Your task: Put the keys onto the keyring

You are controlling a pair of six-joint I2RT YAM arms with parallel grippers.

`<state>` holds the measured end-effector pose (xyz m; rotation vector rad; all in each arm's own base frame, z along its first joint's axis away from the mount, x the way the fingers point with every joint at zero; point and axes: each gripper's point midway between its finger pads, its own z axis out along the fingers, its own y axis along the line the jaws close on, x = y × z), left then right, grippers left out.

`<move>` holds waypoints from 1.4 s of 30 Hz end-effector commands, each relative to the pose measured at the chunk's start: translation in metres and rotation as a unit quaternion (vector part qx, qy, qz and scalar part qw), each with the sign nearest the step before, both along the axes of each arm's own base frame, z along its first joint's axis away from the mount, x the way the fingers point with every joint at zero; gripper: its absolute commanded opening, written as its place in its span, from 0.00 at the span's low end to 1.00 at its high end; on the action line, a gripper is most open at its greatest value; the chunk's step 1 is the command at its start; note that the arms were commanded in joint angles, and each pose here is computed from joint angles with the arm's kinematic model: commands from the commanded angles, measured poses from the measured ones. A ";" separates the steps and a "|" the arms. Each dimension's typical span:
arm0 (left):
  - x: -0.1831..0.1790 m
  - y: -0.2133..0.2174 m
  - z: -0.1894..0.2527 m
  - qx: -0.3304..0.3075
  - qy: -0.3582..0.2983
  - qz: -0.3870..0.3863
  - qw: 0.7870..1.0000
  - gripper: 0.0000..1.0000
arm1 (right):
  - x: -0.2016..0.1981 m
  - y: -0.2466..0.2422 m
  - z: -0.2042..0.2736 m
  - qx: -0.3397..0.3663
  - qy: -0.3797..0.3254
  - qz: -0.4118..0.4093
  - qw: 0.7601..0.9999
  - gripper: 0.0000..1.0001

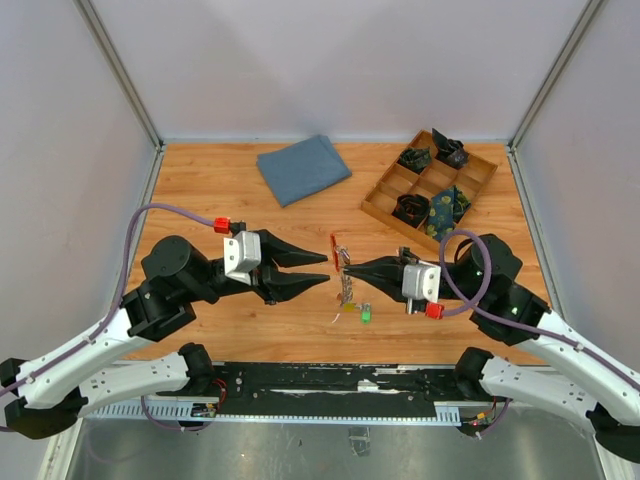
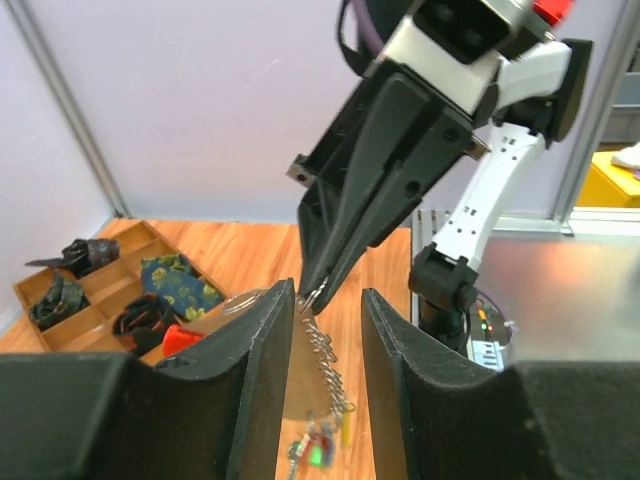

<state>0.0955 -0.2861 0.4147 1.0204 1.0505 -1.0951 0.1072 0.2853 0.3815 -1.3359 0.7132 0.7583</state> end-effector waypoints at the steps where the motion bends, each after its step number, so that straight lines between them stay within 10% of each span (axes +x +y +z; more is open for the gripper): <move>1: 0.018 0.012 0.015 -0.022 0.029 0.062 0.997 0.39 | 0.005 -0.016 0.022 -0.005 -0.157 -0.034 0.987 0.00; 16: 0.049 0.005 -0.026 -0.002 0.070 0.129 0.989 0.39 | -0.007 -0.045 0.040 -0.006 -0.334 -0.057 0.941 0.00; 42: 0.063 -0.025 -0.055 0.017 0.041 0.119 0.992 0.37 | -0.021 -0.050 0.053 -0.013 -0.414 -0.032 0.910 0.00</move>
